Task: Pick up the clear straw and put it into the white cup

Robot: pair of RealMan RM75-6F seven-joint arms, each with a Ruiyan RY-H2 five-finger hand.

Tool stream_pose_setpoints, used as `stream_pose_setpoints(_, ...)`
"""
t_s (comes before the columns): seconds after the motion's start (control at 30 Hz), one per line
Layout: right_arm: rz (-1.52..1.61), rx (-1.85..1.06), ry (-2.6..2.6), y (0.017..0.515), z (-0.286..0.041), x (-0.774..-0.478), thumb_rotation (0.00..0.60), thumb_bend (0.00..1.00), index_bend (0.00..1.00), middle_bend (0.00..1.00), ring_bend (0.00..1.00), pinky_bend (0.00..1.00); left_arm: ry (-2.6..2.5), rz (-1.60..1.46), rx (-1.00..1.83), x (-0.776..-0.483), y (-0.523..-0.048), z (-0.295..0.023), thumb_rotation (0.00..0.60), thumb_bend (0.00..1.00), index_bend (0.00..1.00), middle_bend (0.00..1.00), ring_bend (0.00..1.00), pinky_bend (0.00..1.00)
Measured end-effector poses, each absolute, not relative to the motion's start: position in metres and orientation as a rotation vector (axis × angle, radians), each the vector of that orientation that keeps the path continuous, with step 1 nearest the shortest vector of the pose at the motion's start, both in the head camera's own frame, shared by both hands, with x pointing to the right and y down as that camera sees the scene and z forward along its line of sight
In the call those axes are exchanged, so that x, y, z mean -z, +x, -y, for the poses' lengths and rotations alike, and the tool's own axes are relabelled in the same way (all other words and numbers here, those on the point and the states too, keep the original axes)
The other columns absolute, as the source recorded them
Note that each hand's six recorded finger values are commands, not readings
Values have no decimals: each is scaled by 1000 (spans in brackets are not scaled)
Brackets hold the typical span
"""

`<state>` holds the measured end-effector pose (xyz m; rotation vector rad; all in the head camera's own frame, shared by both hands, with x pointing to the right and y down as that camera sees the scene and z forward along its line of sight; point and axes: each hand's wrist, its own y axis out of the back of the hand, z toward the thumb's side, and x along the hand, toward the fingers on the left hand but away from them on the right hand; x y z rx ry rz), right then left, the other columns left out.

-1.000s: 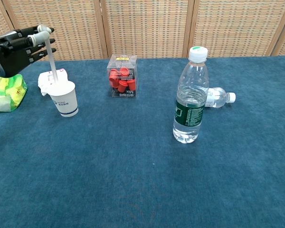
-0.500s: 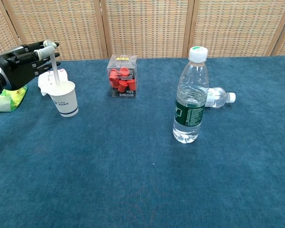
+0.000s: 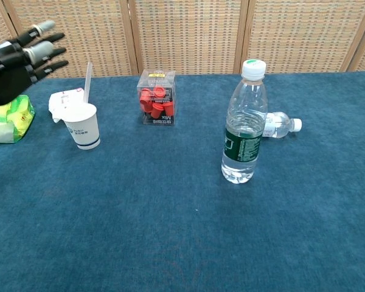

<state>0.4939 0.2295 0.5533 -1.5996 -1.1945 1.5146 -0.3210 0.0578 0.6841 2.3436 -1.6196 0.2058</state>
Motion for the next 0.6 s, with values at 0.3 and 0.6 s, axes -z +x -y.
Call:
stream_pose_setpoints(0.3,1207,-1488,-1601,493,-232,-546,600,0,0,0,0,0,2631,1738,-311,-631,-352,-64,600,132,0,0,0,0)
stream_pose_setpoints(0.6,1214,-1466,-1599,492,-233,-542,600,0,0,0,0,0,2963,1809,-1186,-597,-402,-98,600,81,0,0,0,0)
